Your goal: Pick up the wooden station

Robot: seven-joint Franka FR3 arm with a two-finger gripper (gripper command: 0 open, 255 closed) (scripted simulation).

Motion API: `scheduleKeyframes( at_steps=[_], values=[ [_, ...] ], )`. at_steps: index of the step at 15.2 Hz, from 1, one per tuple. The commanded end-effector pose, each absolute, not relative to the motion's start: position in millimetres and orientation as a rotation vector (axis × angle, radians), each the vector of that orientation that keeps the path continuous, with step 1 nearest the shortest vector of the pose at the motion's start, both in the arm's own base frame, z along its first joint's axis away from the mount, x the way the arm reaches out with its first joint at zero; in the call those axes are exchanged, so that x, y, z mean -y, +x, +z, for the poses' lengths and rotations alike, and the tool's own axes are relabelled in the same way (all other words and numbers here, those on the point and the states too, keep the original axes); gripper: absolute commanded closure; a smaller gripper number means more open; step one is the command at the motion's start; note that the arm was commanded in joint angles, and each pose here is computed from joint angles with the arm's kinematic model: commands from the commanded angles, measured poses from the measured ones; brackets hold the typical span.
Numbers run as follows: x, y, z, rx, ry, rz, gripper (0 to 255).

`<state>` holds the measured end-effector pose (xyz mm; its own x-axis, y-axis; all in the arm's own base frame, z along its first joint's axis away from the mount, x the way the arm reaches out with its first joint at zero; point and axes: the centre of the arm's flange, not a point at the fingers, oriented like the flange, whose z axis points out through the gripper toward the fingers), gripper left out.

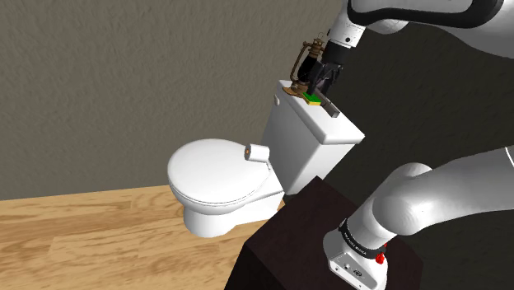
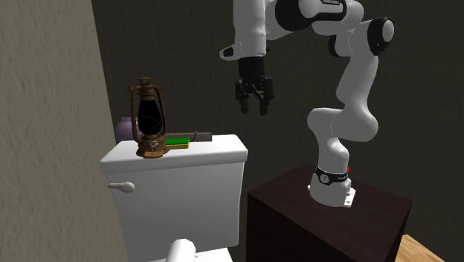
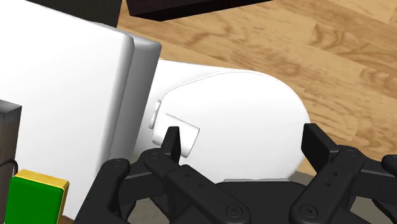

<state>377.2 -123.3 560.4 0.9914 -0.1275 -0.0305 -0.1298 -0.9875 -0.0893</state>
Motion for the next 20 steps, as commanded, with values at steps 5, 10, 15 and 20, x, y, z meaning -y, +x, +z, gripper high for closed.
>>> scheduleKeyframes(
  at_steps=[5, 10, 15, 20],
  values=[
    [188, 407, 542, -0.322, -3.054, 0.017, 0],
    [245, 428, 528, -0.427, -3.058, 0.001, 0],
    [304, 446, 514, -0.532, -3.058, -0.016, 0],
    [365, 459, 502, -0.637, -3.054, -0.032, 0]
  ],
)
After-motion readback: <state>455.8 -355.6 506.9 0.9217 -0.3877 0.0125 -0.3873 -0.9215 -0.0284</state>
